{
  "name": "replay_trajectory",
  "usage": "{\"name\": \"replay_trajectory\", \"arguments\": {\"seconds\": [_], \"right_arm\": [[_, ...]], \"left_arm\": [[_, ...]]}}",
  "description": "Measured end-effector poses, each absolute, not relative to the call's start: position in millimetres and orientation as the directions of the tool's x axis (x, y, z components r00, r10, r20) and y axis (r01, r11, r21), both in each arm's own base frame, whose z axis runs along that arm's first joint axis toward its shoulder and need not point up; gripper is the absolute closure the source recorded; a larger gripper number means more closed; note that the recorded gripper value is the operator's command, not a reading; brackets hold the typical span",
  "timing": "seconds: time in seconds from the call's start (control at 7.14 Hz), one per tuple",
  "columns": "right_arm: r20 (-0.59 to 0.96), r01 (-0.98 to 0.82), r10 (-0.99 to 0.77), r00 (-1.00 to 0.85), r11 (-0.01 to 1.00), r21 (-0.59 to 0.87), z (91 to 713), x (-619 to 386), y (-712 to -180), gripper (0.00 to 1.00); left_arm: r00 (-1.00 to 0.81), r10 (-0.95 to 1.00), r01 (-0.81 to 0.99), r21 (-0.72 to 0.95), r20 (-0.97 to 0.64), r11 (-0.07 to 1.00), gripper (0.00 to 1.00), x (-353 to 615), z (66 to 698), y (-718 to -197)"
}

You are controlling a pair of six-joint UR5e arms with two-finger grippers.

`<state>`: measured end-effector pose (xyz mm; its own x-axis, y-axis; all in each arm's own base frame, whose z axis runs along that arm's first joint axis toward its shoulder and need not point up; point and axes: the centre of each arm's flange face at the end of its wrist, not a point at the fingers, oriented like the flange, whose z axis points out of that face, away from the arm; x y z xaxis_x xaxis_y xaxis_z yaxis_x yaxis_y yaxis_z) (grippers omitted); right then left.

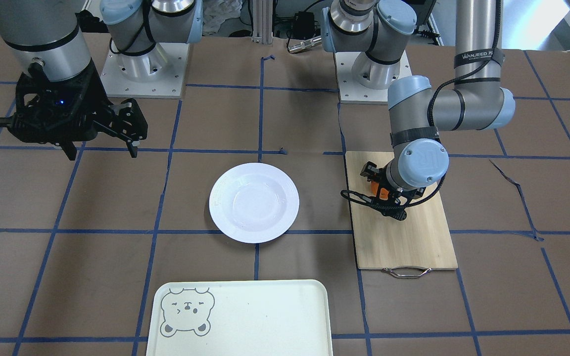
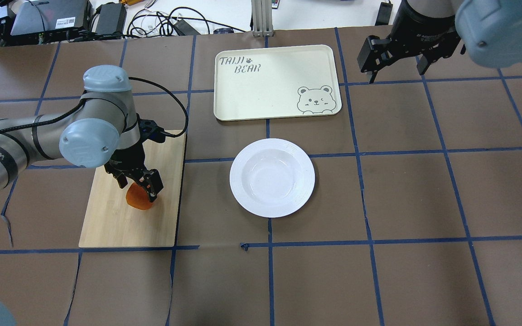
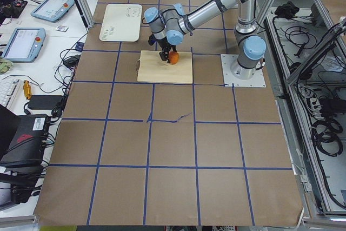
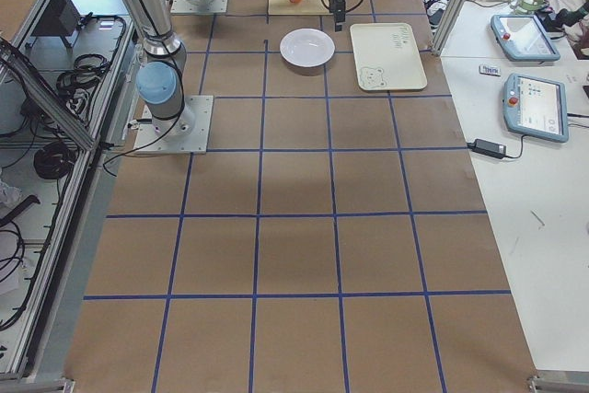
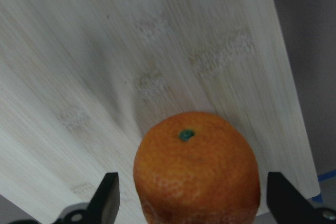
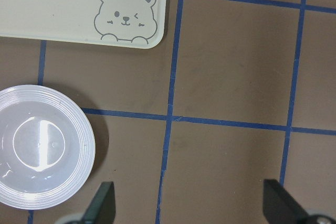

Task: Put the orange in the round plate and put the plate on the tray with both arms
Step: 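Lower the left gripper onto the orange on the cutting board and grasp it, then carry the orange with the left gripper and release it onto the white plate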

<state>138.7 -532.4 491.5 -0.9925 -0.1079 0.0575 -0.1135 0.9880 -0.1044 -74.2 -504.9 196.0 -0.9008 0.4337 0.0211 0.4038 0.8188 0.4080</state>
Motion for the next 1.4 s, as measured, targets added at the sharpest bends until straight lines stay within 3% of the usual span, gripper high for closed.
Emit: {"name": "replay_trajectory", "arguments": {"seconds": [0.7, 1.4], "right_arm": [[0.057, -0.112, -0.107, -0.993, 0.988, -0.104, 491.5, 137.9, -532.6, 0.00], [0.057, -0.112, -0.107, -0.993, 0.988, -0.103, 491.4, 137.9, -532.5, 0.00]], "left_arm": [[-0.968, 0.249, 0.234, 0.396, 0.013, 0.888, 1.00, -108.7, 238.4, -529.5], [-0.984, -0.143, -0.101, 0.320, 0.109, 0.942, 1.00, -291.6, 245.0, -516.1]]}}
